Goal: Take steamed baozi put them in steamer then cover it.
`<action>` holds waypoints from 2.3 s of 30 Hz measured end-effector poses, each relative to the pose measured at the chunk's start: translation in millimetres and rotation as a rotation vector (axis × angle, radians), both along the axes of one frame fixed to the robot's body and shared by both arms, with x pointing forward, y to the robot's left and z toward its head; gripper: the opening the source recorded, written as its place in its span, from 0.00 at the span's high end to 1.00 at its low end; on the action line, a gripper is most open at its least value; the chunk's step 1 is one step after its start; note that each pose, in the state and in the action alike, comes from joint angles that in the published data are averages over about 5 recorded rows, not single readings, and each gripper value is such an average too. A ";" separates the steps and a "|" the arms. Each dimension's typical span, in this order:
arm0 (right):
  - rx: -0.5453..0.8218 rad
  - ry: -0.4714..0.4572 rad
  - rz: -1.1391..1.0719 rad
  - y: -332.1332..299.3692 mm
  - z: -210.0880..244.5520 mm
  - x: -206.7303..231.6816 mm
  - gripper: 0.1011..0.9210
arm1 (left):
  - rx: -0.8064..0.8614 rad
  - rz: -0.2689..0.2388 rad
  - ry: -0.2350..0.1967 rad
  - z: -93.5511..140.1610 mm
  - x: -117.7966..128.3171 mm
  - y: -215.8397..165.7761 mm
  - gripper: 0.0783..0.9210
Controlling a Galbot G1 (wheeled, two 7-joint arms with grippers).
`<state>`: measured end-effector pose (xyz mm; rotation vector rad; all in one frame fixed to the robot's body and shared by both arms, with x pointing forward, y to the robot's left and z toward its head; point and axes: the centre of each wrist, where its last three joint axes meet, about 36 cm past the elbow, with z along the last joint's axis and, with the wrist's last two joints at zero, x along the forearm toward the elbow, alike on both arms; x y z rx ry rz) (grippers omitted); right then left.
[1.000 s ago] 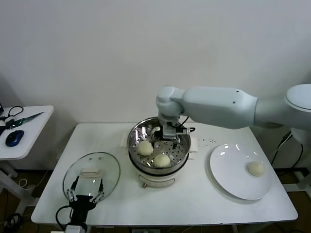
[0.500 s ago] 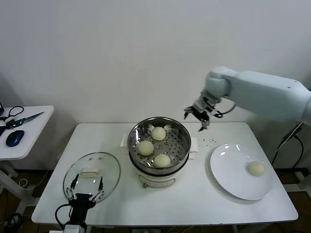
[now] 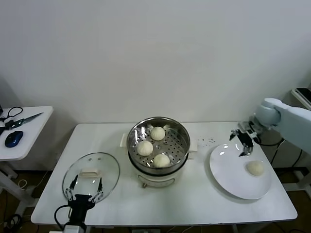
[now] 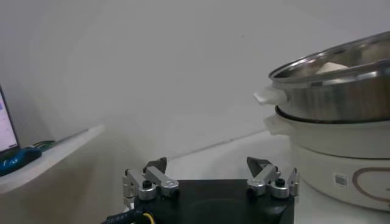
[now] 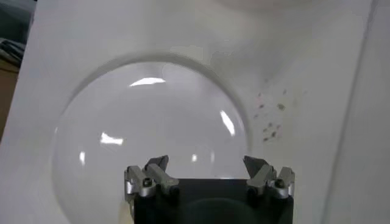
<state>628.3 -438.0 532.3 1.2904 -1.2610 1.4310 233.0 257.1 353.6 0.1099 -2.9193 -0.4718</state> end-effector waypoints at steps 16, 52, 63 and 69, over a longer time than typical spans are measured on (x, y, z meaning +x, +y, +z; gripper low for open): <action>-0.045 0.043 -0.137 -63.1 -59.7 -20.4 0.12 | 0.014 0.003 0.016 -2.3 -1.8 -1.3 0.12; -0.018 0.045 -0.231 -84.3 -54.0 -11.9 0.26 | 0.027 -0.002 0.010 -0.8 1.6 -2.8 0.12; 0.112 -0.046 -0.221 -39.8 44.4 32.4 0.28 | 0.015 -0.025 -0.012 3.7 7.8 -9.2 0.12; 0.183 -0.085 -0.170 18.2 116.1 61.7 0.28 | 0.002 -0.039 -0.016 6.4 6.6 -14.1 0.12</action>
